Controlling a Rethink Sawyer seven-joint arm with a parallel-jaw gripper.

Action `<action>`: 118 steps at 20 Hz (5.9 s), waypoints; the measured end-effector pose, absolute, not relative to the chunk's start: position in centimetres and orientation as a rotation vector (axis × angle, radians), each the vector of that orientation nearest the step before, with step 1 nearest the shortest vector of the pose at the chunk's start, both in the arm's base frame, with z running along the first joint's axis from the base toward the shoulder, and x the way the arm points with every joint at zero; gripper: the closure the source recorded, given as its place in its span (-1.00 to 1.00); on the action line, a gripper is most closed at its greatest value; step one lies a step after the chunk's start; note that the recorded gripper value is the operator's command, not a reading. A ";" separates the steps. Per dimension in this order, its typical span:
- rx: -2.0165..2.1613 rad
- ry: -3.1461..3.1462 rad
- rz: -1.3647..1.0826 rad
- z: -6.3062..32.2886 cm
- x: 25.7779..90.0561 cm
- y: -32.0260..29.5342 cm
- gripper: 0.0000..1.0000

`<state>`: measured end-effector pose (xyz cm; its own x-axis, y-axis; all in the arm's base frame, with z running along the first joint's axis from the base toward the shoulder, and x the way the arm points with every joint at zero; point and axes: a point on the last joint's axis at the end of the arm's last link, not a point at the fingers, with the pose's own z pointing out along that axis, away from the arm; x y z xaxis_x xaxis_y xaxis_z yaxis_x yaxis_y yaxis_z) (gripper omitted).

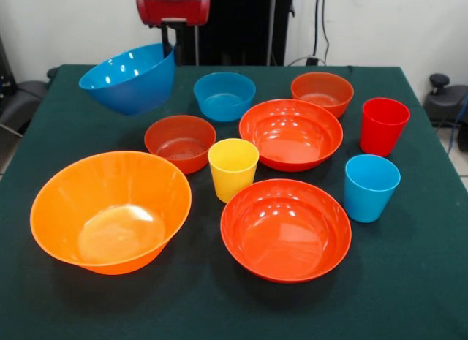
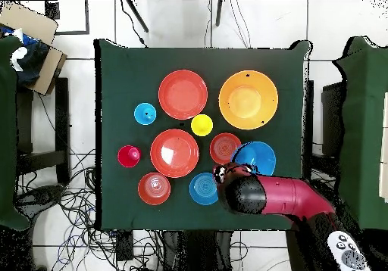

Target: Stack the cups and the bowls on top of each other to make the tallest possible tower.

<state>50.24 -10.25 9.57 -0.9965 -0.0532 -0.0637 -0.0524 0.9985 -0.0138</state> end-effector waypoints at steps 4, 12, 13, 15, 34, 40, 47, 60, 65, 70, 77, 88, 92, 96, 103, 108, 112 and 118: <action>-0.114 3.081 0.000 9.4 50.6 -8.3 1.00; -0.187 3.099 0.034 8.4 50.6 -5.1 1.00; -0.198 3.105 0.040 8.1 50.4 -4.6 1.00; -0.202 3.117 0.044 7.6 50.2 -4.4 1.00; -0.137 3.191 0.051 3.3 47.2 -5.4 1.00; -0.137 3.191 0.051 3.3 47.2 -5.4 1.00; -0.137 3.191 0.051 3.3 47.2 -5.4 1.00; -0.053 3.153 0.019 6.4 49.4 -6.3 1.00; -0.005 3.142 0.030 6.9 50.0 -6.7 1.00; 0.010 3.142 0.034 6.9 50.0 -6.9 1.00; 0.010 3.142 0.035 6.9 50.1 -6.9 1.00; -0.006 3.135 0.048 6.9 50.4 -6.4 1.00; -0.011 3.129 0.053 6.9 50.8 -6.2 1.00; -0.014 3.122 0.062 6.4 51.6 -6.2 1.00; -0.018 3.110 0.068 6.0 52.7 -6.2 1.00; -0.026 3.093 0.080 6.0 53.6 -6.0 1.00; -0.033 3.085 0.086 6.1 54.1 -5.8 1.00; -0.041 3.083 0.092 6.2 54.5 -5.6 1.00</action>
